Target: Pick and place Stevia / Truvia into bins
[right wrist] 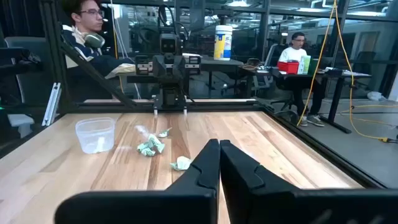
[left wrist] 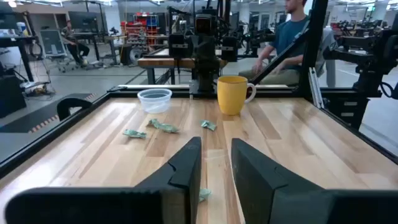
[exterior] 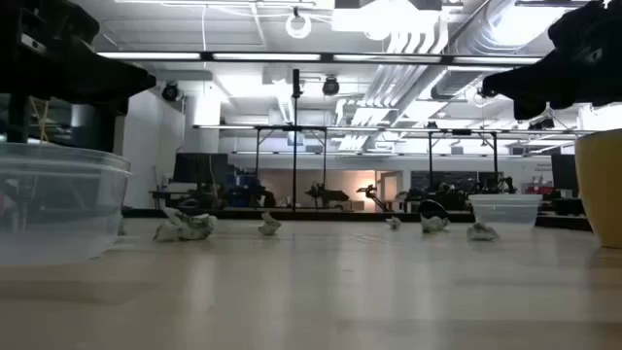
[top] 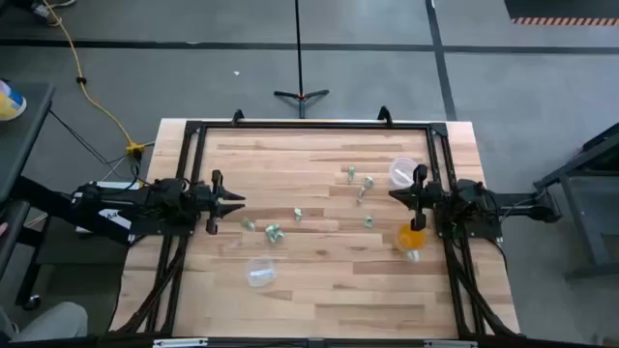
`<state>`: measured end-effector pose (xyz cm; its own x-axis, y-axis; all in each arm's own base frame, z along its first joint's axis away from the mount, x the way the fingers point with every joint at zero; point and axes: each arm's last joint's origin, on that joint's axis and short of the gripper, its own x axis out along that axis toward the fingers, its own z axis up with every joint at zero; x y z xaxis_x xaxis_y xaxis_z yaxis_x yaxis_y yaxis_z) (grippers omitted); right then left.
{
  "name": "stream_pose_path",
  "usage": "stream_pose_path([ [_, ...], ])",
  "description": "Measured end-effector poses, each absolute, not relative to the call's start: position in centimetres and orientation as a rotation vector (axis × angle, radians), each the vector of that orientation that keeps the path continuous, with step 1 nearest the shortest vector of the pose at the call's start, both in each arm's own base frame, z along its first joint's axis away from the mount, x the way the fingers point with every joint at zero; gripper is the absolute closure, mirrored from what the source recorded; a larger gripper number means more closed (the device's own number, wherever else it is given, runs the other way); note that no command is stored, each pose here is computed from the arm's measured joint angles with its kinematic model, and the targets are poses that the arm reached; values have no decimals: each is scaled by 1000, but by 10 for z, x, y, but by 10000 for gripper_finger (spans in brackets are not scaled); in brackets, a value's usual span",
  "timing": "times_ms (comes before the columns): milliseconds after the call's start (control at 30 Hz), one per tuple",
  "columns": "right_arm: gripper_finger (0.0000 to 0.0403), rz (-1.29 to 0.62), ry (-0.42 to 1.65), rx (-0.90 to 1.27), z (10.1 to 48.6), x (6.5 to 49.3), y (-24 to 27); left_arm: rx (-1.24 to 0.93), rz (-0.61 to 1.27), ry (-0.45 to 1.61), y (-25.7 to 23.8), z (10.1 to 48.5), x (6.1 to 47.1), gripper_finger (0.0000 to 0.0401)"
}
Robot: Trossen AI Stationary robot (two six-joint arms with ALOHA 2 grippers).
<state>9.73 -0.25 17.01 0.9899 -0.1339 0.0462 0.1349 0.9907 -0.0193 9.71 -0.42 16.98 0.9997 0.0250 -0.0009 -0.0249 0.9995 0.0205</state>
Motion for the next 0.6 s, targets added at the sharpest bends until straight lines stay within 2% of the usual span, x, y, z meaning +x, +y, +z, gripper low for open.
stream_pose_path([
  [600,400,-135,-44,-22,170,97,-3,20,25,1,-4,170,97,279],
])
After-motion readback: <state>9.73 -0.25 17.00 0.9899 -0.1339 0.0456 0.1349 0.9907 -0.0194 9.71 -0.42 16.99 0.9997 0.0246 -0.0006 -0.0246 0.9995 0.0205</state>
